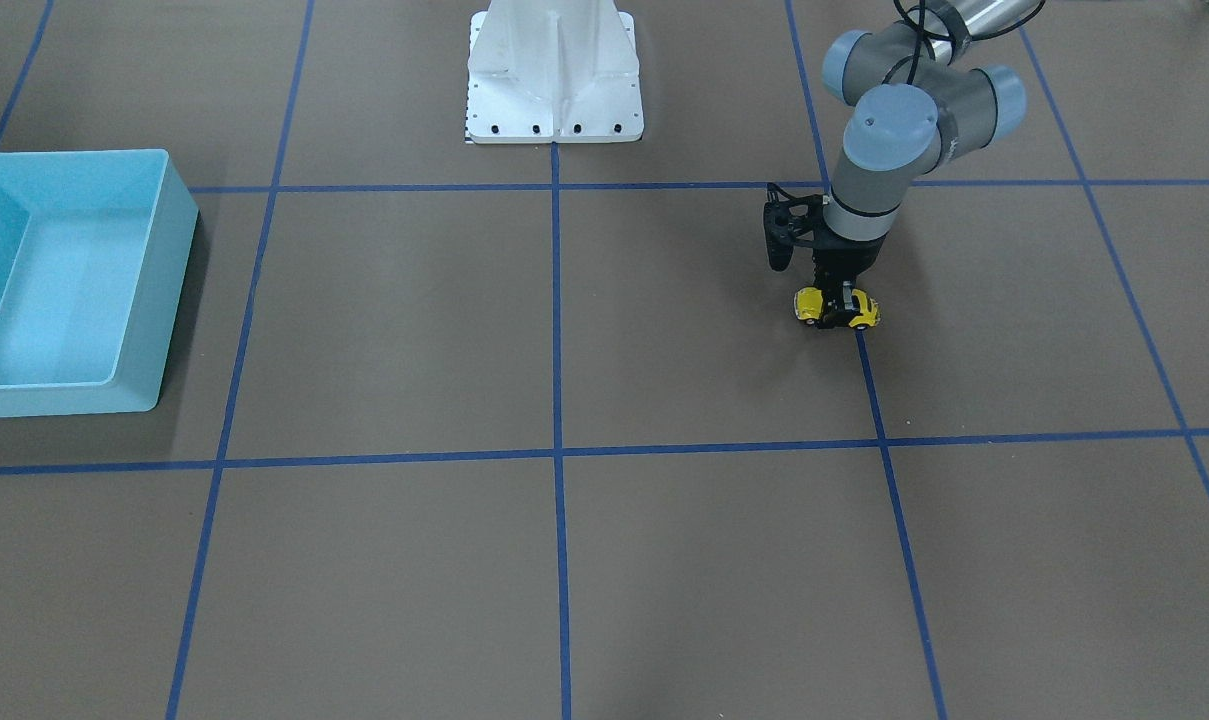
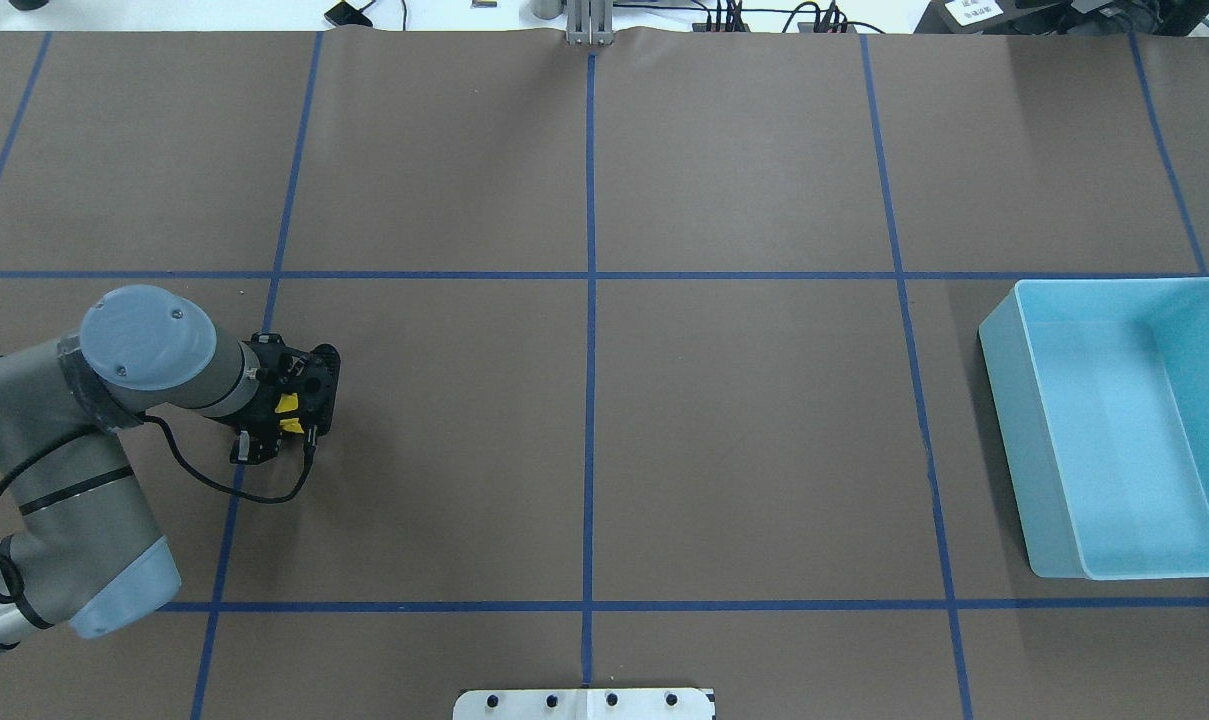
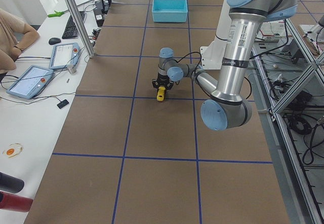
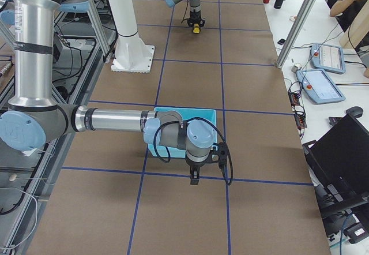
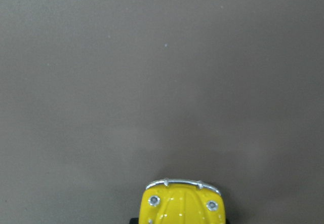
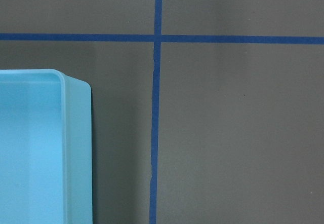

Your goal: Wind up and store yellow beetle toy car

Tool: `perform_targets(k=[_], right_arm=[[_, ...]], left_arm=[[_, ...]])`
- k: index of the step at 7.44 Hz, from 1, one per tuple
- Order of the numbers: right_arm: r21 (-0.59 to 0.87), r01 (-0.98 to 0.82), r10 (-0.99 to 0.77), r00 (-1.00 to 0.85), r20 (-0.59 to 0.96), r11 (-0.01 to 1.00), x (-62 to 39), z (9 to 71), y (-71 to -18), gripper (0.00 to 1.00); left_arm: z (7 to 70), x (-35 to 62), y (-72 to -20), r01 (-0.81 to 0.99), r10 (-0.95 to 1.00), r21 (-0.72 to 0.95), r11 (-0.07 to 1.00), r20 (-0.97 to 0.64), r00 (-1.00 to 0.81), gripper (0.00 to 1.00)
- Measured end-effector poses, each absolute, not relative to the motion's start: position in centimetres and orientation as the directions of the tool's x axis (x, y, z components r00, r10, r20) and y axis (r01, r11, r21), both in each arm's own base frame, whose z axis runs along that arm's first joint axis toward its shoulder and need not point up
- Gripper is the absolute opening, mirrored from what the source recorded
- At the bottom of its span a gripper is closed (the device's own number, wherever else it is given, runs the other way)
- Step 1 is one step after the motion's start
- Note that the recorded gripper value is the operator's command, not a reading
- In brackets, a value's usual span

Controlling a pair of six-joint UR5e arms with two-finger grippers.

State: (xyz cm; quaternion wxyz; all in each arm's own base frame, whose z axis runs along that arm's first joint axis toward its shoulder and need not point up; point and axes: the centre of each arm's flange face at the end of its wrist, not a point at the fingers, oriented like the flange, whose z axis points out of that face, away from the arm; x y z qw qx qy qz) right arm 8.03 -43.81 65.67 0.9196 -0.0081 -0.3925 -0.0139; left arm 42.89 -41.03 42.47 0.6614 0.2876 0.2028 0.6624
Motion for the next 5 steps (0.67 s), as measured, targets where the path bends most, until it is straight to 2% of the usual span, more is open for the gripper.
perform_targets(k=[5], right_arm=[[-0.002,0.032,-0.021,0.692,0.722,0.999,8.03,65.58,-43.84,1.00]], left_arm=[[43.44,41.98,-40.86,-0.758,0.992,0.650,-0.043,0.116,0.044,0.53]])
